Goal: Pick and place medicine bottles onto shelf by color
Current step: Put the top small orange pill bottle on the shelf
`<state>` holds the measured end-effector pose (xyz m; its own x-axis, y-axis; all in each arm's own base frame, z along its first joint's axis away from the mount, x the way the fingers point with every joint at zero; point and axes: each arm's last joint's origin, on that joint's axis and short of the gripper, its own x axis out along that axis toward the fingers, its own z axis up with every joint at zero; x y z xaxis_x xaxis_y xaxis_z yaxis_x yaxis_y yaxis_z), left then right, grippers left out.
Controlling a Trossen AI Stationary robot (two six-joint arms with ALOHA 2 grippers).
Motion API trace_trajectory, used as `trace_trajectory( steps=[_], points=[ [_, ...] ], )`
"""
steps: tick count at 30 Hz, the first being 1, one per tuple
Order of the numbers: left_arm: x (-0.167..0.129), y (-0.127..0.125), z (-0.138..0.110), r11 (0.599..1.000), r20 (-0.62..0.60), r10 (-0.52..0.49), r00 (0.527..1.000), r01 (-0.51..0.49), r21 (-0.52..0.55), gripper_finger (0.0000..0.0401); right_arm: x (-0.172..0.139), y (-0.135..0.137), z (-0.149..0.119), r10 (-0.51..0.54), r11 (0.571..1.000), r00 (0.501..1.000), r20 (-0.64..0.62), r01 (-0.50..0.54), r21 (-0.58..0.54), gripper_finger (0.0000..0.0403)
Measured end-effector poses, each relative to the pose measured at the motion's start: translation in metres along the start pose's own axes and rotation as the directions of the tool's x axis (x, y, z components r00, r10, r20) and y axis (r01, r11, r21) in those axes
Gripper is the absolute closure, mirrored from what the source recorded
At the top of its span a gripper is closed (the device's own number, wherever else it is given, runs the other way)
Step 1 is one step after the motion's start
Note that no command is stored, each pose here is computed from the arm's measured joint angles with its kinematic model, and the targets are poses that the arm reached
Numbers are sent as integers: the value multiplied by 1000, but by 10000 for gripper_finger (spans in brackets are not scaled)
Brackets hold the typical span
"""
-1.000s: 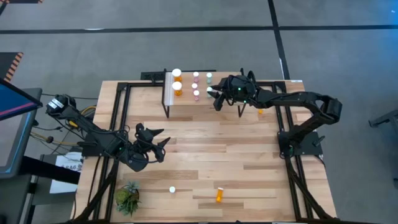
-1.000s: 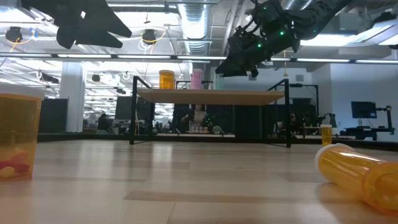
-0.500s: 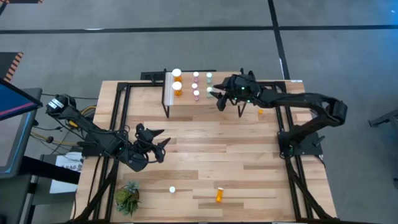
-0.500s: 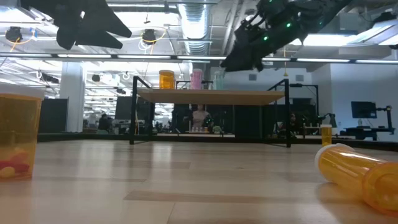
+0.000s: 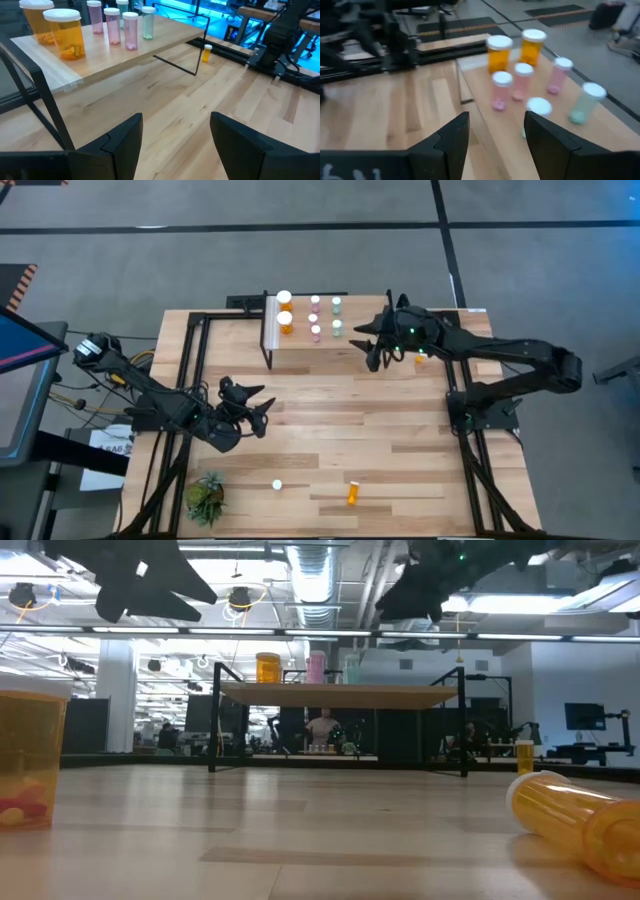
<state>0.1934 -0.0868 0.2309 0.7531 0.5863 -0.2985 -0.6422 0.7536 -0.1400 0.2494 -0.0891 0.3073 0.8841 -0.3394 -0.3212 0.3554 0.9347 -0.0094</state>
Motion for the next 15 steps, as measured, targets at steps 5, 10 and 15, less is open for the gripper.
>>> trace_trajectory(
  steps=[5,10,15],
  points=[
    [11,1,9,999,35,34,999,-34,12,181,-13,11,10,41,999,996,74,-40,-22,197],
    [29,5,20,999,-12,-22,1000,23,36,181,-31,15,17,64,997,991,121,-58,-54,198],
    [43,10,25,992,-72,-92,993,98,82,181,-45,25,20,144,985,978,151,-127,-118,198]
  ],
)
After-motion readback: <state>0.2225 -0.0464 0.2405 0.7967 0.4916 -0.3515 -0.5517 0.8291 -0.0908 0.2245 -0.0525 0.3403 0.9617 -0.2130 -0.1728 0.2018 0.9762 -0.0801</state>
